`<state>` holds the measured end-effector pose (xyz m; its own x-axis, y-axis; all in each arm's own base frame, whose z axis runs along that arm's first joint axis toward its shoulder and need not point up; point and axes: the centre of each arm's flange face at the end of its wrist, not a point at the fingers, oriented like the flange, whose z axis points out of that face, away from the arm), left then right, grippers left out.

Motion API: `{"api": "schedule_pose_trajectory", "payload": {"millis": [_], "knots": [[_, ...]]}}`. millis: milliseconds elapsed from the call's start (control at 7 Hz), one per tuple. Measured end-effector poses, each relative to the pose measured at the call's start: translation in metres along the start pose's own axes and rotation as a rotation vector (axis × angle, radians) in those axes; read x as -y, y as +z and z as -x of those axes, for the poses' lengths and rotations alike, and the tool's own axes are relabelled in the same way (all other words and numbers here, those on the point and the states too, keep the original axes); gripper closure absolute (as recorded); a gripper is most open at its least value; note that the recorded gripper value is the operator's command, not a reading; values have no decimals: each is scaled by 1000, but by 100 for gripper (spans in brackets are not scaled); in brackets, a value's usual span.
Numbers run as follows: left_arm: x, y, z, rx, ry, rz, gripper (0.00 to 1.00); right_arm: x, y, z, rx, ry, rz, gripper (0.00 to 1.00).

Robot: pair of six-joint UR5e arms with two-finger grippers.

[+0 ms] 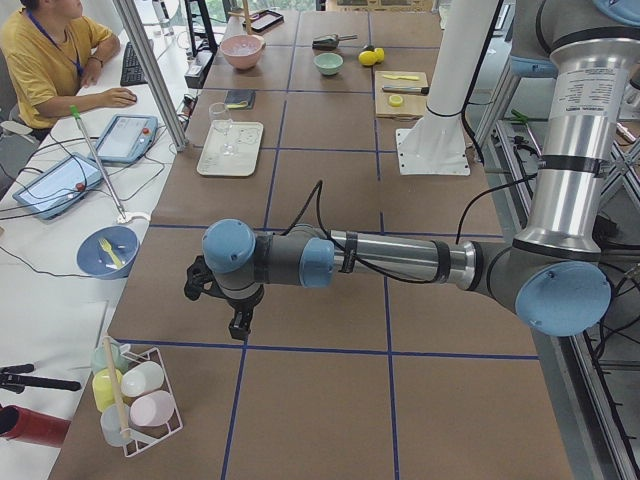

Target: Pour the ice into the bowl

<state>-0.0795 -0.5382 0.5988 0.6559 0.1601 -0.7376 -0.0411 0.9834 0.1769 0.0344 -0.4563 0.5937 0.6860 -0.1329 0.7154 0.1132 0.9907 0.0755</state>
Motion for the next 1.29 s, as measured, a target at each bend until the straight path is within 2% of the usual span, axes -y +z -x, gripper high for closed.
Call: {"api": "schedule_pose_trajectory", "payload": {"millis": [286,714,857,1000,1143,1286], "knots": [[8,-4,-8,38,15,5,0,1,-9,2,-5,-5,-20,0],[-1,0,-4,41,7,21,0,8,-13,5,6,-19,-47,0],[-1,0,-4,43,9,20,0,5,-11,6,27,-43,-78,0],[-1,-2,-6,45,14,16,0,-2,-8,8,69,-54,-104,0],[0,-5,-9,47,20,11,0,-8,-5,15,124,-27,-114,0],[1,-8,-13,48,26,6,0,-12,2,27,173,27,-98,0]]}}
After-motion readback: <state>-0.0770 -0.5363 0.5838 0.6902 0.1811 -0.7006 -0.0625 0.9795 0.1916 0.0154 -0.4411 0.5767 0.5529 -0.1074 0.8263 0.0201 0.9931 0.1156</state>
